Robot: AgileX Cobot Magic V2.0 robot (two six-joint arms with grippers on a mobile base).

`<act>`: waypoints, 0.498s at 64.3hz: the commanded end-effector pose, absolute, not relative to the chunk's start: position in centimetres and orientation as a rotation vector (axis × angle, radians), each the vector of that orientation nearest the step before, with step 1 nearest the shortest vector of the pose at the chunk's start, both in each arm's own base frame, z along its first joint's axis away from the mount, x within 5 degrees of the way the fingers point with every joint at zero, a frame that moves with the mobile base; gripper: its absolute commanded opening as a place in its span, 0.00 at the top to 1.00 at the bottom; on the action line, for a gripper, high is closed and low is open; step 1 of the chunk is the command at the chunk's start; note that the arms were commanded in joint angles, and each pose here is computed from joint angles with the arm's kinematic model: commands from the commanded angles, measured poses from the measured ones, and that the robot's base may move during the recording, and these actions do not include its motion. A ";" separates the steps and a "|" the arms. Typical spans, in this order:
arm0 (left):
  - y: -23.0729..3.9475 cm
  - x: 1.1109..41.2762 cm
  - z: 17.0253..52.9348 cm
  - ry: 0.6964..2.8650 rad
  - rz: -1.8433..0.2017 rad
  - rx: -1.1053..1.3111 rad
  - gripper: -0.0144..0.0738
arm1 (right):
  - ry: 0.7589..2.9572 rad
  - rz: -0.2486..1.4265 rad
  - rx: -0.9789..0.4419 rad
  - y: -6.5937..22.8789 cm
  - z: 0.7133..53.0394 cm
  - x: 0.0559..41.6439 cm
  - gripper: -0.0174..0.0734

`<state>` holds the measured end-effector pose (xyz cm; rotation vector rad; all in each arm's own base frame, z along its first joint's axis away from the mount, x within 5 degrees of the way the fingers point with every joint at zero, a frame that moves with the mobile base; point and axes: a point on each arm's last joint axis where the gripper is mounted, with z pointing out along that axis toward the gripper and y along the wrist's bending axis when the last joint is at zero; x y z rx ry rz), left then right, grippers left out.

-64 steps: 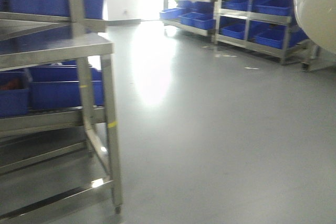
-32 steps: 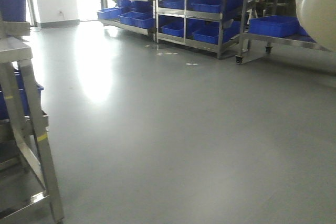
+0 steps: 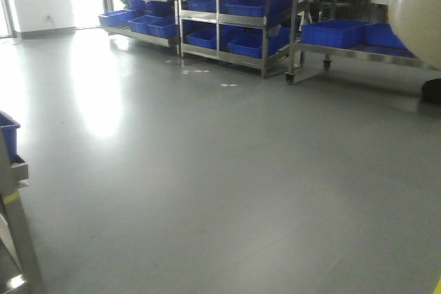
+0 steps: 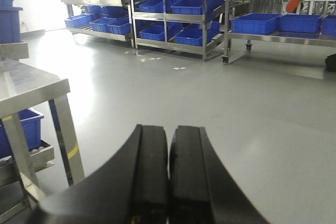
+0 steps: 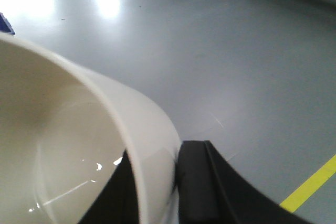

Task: Move white bin to right shelf second layer
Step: 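Drive past the crate racks carrying the bin in the right gripper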

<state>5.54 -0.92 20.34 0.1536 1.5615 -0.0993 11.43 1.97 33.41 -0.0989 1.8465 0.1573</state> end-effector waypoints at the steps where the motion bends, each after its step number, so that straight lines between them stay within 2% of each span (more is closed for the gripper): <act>1: -0.9 5.6 19.9 1.501 -0.110 0.142 0.74 | 1.714 0.171 -0.089 2.0 35.4 11.6 0.75; 32: -0.9 5.6 19.9 1.501 -0.110 0.142 0.74 | 1.714 0.171 -0.089 2.0 35.4 11.6 0.75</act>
